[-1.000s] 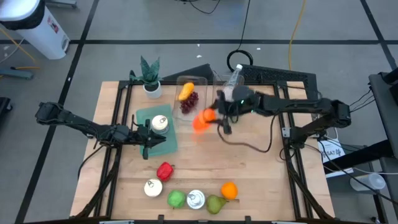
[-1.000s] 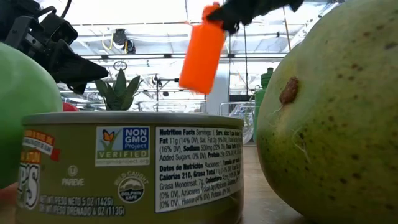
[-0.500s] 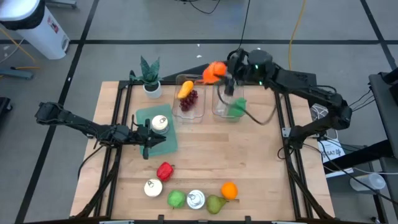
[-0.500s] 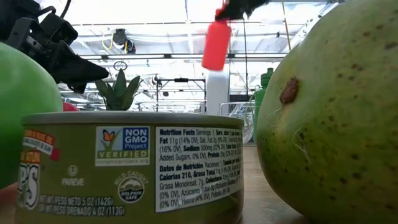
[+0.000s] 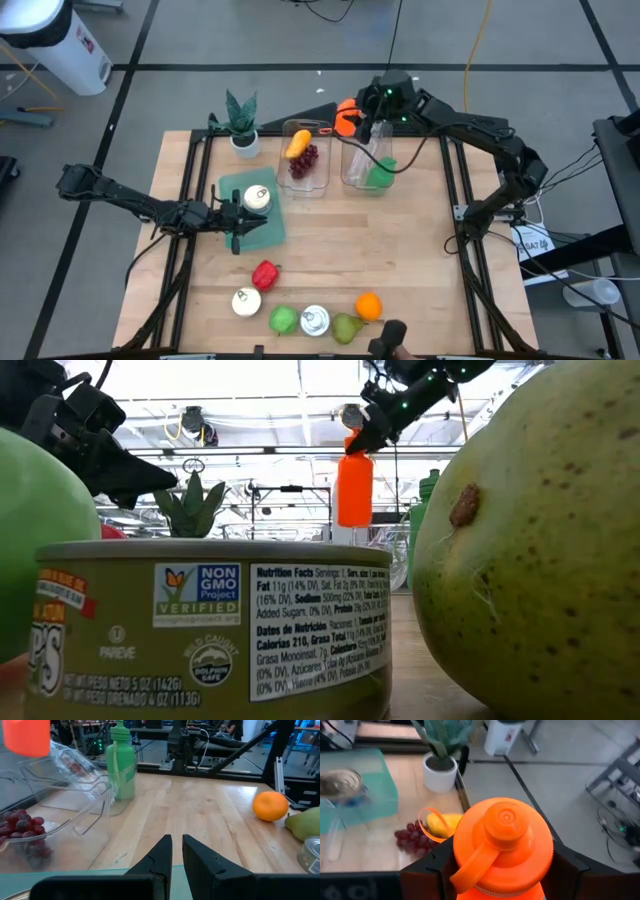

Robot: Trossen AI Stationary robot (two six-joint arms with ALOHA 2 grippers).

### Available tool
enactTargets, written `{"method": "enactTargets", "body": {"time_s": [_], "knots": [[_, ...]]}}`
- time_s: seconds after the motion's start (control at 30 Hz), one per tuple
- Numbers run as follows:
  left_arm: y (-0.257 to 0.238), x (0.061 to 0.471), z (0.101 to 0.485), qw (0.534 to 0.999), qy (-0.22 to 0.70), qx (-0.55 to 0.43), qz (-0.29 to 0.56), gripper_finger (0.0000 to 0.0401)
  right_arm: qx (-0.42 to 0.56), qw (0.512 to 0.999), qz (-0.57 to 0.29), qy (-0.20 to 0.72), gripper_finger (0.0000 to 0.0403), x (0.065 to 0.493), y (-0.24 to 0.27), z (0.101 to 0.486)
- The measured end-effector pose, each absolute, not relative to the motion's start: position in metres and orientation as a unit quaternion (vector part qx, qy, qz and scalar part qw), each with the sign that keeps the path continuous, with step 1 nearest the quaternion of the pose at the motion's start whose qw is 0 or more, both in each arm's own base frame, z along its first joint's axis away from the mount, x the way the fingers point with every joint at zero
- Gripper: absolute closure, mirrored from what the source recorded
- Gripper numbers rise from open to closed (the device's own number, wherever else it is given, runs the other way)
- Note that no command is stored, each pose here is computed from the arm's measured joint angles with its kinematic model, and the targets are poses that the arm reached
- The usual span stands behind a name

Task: Pick & Place Food Item
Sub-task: Put the orange water bottle into the right transparent bin

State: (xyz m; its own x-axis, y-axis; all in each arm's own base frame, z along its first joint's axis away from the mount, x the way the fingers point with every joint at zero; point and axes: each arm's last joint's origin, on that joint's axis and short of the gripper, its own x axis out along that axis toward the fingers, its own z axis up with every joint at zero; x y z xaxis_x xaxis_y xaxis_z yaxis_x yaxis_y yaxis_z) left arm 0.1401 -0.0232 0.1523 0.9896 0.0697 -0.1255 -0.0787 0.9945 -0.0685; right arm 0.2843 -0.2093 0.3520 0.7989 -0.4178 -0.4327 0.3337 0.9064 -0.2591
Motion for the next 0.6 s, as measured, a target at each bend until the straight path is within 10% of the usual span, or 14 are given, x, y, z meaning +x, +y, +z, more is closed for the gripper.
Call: {"method": "enactTargets", "body": {"time_s": [0.6], "knots": [[-0.023,0.140,0.152,0.997,0.062,-0.040,0.037,0.0352,-0.033,0.924,-0.200,0.324,0.0205,0.301,-0.228,0.305]]}}
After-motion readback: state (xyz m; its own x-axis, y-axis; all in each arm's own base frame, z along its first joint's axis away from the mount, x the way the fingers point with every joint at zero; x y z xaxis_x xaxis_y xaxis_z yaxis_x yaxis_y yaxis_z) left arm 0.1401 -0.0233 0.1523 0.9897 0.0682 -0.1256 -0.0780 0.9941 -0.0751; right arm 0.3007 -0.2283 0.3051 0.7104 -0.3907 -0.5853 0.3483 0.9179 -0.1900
